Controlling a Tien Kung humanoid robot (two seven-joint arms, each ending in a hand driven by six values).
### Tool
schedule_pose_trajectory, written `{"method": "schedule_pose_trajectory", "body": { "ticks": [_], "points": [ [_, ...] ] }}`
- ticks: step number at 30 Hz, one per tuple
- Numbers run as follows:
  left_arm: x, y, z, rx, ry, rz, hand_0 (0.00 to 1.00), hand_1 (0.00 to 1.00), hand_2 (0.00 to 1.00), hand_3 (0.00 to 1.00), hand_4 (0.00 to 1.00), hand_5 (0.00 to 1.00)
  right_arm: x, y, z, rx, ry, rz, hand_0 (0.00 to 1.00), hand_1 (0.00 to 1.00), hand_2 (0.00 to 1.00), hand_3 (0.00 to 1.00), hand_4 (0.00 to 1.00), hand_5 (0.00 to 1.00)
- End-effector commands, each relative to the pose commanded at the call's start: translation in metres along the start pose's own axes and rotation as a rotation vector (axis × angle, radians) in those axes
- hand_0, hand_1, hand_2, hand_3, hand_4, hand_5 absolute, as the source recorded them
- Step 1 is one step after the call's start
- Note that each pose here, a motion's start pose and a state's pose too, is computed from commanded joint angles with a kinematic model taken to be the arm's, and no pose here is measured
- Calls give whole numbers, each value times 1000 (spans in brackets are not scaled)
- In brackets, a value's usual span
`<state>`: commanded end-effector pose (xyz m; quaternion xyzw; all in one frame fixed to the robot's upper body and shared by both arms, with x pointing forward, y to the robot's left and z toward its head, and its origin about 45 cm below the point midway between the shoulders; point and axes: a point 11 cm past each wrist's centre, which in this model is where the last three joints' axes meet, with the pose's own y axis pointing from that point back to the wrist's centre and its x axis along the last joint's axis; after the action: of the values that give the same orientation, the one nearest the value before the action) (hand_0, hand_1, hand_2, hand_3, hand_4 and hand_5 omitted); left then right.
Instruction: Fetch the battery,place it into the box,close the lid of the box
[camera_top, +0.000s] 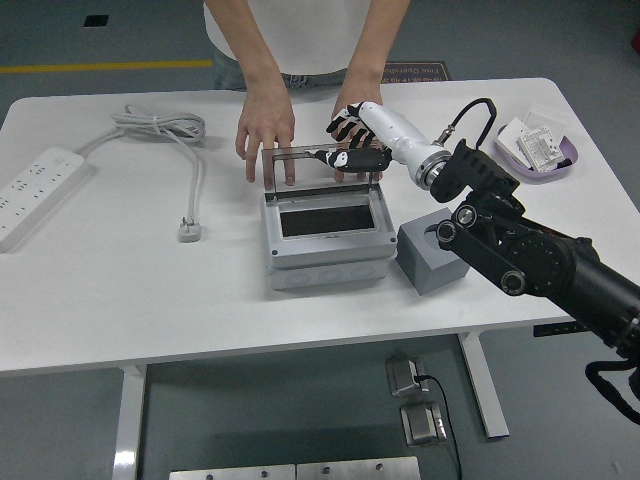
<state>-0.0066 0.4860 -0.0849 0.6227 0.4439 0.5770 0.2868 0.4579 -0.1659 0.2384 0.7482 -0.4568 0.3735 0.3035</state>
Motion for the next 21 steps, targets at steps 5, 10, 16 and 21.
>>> {"method": "schedule_pose_trajectory", "body": {
  "ticks": [5, 10, 16, 21],
  "points": [
    [0, 0, 1, -6, 2, -2, 659, 672, 677, 763, 777, 460, -4, 4, -8, 24, 16, -4, 497, 503, 602, 652, 816, 486],
    [-1, 0, -1, -4, 5, -3, 658, 672, 677, 763, 777, 460, -7, 9, -11, 33, 38, -11, 496, 497, 602, 655, 817, 491],
    [-2, -1, -2, -5, 7, -6, 657, 671, 677, 763, 777, 459, -10, 14, -9, 27, 53, -21, 495, 500, 604, 654, 816, 495],
    [-4, -1, -3, -9, 7, -10, 656, 671, 677, 763, 776, 457, -16, 20, -6, 21, 56, -33, 496, 501, 606, 656, 816, 495]
  ]
}}
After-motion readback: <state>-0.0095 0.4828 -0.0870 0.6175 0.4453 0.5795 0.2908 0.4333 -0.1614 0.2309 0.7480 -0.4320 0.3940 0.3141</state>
